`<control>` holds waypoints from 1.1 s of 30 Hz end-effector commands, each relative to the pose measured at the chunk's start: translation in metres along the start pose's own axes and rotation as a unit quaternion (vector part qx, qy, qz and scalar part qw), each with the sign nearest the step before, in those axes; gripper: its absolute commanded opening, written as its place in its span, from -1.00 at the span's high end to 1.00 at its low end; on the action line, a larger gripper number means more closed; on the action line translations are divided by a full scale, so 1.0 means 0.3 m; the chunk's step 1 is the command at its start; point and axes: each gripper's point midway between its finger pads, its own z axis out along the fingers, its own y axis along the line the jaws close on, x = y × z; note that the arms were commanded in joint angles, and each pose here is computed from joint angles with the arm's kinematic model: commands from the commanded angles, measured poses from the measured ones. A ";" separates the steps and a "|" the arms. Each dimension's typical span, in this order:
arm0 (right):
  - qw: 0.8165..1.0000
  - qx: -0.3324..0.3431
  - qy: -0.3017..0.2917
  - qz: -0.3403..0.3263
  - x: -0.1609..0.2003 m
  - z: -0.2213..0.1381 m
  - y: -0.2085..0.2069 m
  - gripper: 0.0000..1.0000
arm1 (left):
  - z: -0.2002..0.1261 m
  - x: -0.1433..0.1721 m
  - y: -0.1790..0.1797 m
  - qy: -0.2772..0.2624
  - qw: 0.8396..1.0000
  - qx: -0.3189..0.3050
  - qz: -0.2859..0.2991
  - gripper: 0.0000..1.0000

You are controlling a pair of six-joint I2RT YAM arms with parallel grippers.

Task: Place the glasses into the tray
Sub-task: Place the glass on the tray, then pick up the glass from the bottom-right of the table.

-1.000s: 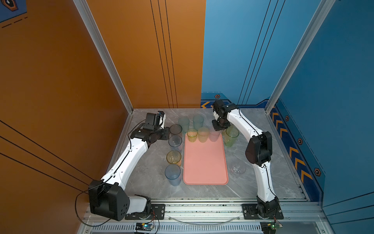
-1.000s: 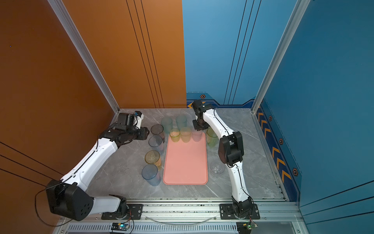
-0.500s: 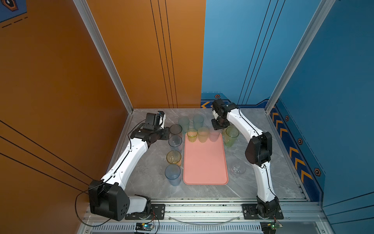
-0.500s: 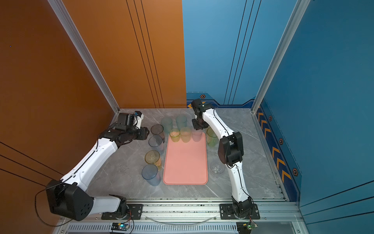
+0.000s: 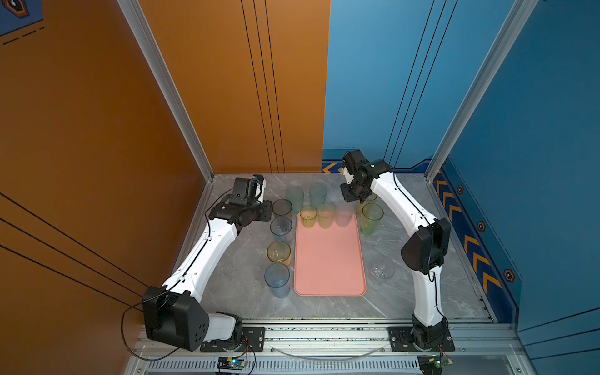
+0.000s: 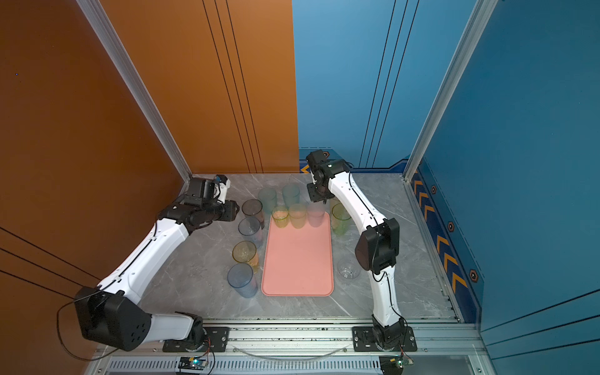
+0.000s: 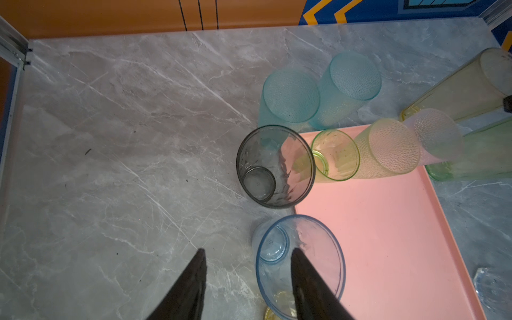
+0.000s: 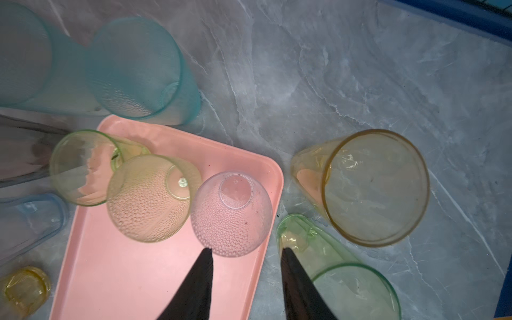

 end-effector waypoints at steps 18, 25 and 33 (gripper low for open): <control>0.998 -0.006 -0.049 0.045 0.345 -0.316 -0.053 0.20 | 0.045 -0.159 -0.051 0.006 0.999 -0.007 0.037 0.13; 0.990 0.013 -0.024 0.135 0.645 -0.368 -0.178 0.31 | 0.033 -0.104 -0.114 -0.032 0.998 0.000 0.047 0.13; 0.979 0.017 0.041 0.197 0.840 -0.299 -0.247 0.35 | -0.041 -0.055 -0.288 -0.054 0.992 0.052 0.098 0.13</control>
